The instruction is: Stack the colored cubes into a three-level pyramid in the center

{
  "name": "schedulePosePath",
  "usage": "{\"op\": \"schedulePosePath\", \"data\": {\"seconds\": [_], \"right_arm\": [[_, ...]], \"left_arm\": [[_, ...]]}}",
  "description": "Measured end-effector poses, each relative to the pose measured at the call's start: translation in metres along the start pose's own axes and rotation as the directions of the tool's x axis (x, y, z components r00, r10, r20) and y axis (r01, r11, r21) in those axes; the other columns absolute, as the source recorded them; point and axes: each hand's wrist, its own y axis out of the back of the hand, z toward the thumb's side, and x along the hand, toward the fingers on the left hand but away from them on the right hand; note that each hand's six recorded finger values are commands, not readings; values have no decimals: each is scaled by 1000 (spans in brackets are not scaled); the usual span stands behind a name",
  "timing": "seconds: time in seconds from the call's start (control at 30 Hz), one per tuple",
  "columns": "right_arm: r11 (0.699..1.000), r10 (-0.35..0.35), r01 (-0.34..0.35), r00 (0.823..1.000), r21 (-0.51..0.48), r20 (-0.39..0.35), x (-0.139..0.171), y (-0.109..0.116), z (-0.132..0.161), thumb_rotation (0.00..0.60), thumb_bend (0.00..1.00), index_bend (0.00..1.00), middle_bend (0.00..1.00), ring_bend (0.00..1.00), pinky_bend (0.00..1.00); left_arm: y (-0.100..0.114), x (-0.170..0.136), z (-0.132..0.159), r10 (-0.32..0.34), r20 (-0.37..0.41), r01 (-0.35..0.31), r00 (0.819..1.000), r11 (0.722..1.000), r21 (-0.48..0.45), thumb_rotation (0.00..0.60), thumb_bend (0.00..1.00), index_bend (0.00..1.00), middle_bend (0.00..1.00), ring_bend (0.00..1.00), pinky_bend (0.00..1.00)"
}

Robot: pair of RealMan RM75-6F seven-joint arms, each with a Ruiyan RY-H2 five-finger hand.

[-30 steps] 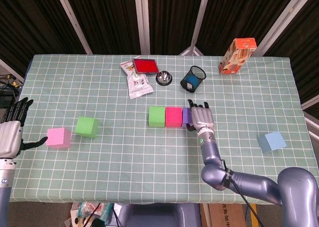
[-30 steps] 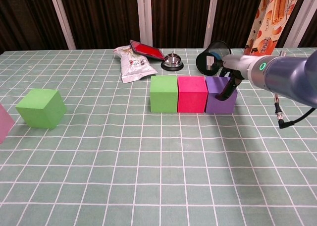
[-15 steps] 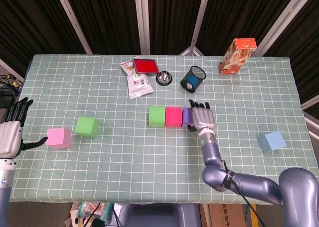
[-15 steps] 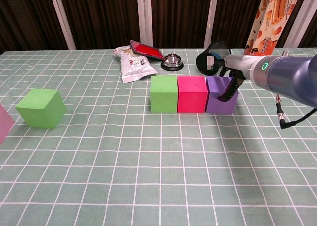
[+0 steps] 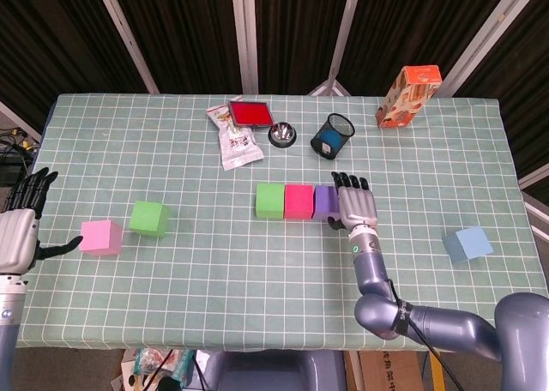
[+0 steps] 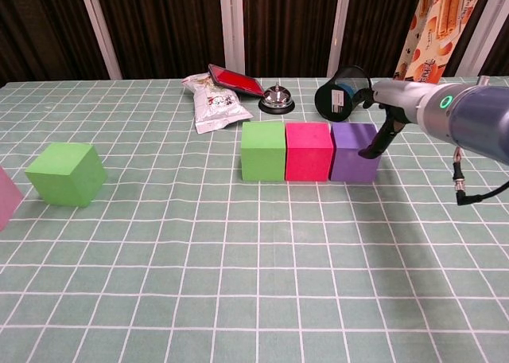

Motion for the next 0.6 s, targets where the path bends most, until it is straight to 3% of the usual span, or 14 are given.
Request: {"op": "schedulePosePath", "data": {"seconds": [0.3,0.6], "right_arm": [[1000,13,-12,1000,-28,17,24,4,-23,600,336,0,89,41,0],[998,64,-64,998,-18,6,40,-7,-29,600,337,0,89,41,0]], "left_arm": [[3,-3,7,5,21,-5,1000,1000,-9,600,88,0,0,0,11],[3,-6,15,6,43,-5,999,1000,-14,600,88,0,0,0,11]]}}
